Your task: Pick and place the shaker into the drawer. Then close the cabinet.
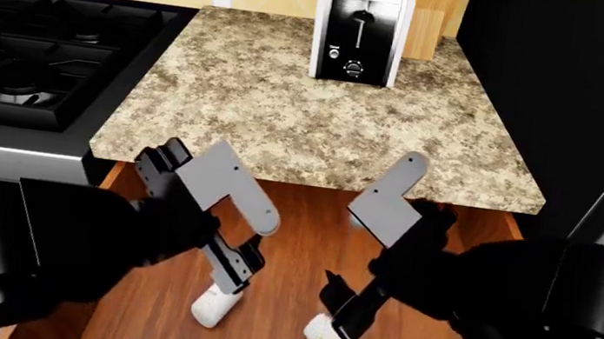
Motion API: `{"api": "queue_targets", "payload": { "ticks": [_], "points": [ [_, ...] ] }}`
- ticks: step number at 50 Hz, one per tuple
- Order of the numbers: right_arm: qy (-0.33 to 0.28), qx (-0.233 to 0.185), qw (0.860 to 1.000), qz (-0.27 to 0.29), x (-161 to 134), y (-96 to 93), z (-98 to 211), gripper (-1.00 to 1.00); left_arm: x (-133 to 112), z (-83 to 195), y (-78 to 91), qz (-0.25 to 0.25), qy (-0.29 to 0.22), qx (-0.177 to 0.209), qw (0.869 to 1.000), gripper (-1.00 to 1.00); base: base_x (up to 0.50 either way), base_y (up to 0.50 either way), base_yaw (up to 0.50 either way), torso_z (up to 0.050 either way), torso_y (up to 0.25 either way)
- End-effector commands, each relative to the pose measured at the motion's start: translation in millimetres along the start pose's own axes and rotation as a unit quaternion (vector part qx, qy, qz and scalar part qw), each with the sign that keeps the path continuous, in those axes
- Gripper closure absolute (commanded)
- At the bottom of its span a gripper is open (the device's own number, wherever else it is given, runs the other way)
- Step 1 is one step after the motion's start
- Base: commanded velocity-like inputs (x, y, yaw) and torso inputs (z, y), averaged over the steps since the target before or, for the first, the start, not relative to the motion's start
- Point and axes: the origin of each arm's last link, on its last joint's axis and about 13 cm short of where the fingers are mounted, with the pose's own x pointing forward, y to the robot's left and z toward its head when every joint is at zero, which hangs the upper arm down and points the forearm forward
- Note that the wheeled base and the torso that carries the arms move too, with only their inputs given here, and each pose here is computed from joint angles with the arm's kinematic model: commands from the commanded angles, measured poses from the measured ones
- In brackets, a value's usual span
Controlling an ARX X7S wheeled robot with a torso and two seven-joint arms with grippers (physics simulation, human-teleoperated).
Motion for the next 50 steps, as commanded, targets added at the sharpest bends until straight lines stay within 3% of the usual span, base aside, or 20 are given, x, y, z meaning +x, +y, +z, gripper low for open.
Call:
{"api": "queue_targets", "payload": {
  "ticks": [1,16,26,32,40,50],
  "points": [
    [-0.028,-0.005,0.999,-0.015,-21,-1.8,11,-1.00,-15,10,2.8,0.004,-0.017,0.001,1.000,-1.00,0.00,0.00,0.00,0.000,0.000],
    [-0.105,-0.003,0.993,-0.056,-61,-4.7,31,-1.00,-47,30,14.4,0.040,-0.069,-0.017,0.997,-1.00,0.00,0.00,0.00,0.000,0.000],
    [-0.171,0.007,0.979,-0.112,-91,-4.5,43,-1.00,-74,40,26.1,0.087,-0.134,-0.058,0.985,-1.00,0.00,0.00,0.00,0.000,0.000],
    [-0.230,0.042,0.959,-0.157,-102,-5.8,51,-1.00,-85,45,29.7,0.129,-0.196,-0.110,0.966,-1.00,0.00,0.00,0.00,0.000,0.000],
    [-0.304,0.093,0.923,-0.218,-115,-0.3,56,-1.00,-93,42,32.5,0.178,-0.244,-0.166,0.939,-1.00,0.00,0.00,0.00,0.000,0.000],
    [-0.329,0.111,0.905,-0.246,-112,5.8,45,-1.00,-97,35,25.5,0.207,-0.277,-0.198,0.917,-1.00,0.00,0.00,0.00,0.000,0.000]
  ]
}}
